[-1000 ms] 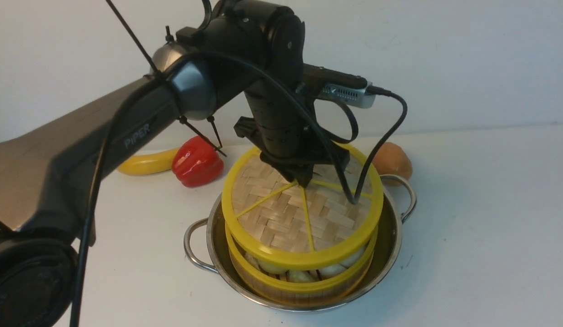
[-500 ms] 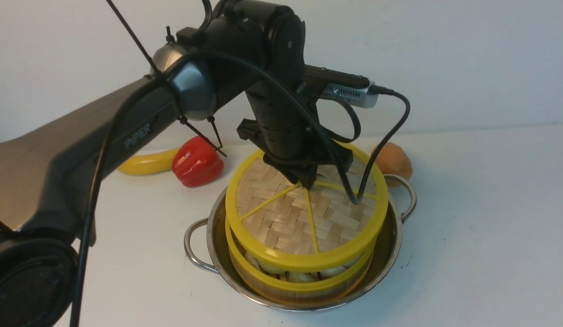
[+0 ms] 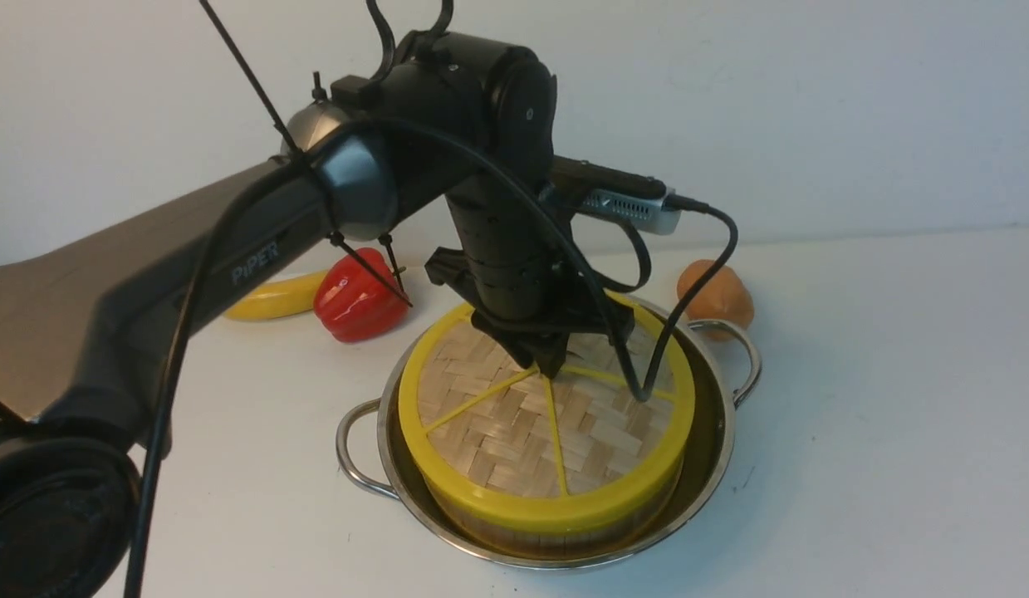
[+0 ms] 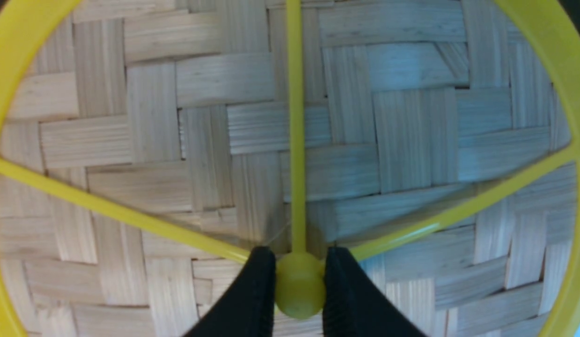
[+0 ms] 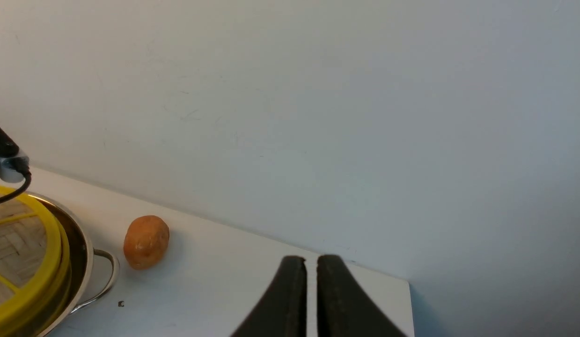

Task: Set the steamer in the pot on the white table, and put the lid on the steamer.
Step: 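Place the yellow bamboo steamer lid onto the steamer in the pot with the left gripper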

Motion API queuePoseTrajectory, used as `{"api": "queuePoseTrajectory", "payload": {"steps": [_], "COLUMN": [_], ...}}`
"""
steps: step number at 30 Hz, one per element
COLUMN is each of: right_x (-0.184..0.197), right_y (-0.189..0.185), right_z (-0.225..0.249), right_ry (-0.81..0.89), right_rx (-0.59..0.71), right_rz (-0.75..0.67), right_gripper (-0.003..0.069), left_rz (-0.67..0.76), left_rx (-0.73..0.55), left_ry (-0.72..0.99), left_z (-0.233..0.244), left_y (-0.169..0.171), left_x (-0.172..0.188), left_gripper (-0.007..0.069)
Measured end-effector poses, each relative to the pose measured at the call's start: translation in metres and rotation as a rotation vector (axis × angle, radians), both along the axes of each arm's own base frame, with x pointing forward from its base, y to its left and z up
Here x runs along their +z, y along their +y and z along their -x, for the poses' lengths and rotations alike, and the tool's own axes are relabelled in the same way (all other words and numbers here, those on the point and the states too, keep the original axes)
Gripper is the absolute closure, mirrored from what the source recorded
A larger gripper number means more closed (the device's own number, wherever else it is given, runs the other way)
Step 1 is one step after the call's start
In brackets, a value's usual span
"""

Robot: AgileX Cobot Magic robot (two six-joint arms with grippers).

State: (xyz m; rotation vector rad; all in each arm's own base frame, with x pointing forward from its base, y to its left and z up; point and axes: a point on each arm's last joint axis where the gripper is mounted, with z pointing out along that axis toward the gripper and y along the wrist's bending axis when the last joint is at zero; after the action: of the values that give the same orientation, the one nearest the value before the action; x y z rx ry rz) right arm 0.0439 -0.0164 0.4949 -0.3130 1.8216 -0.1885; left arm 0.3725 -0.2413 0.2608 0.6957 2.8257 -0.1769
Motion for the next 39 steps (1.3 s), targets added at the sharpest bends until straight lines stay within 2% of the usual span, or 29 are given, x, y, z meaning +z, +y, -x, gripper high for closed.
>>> {"api": "queuePoseTrajectory", "payload": {"steps": [20,39], "right_x": [0.000,0.000], "right_y": [0.000,0.000], "right_z": [0.000,0.000], "right_ry": [0.000,0.000], "right_rx": [0.000,0.000], "right_rz": [0.000,0.000], "right_gripper": [0.0600,0.0596], "left_rz": [-0.051,-0.013], "left_rx": [-0.005,-0.008], "left_ry": [-0.003,0.005], "left_z": [-0.005,-0.004], "left_y": [0.001,-0.002], "left_x": [-0.011,-0.011], "left_gripper": [0.0504,0.0504]}}
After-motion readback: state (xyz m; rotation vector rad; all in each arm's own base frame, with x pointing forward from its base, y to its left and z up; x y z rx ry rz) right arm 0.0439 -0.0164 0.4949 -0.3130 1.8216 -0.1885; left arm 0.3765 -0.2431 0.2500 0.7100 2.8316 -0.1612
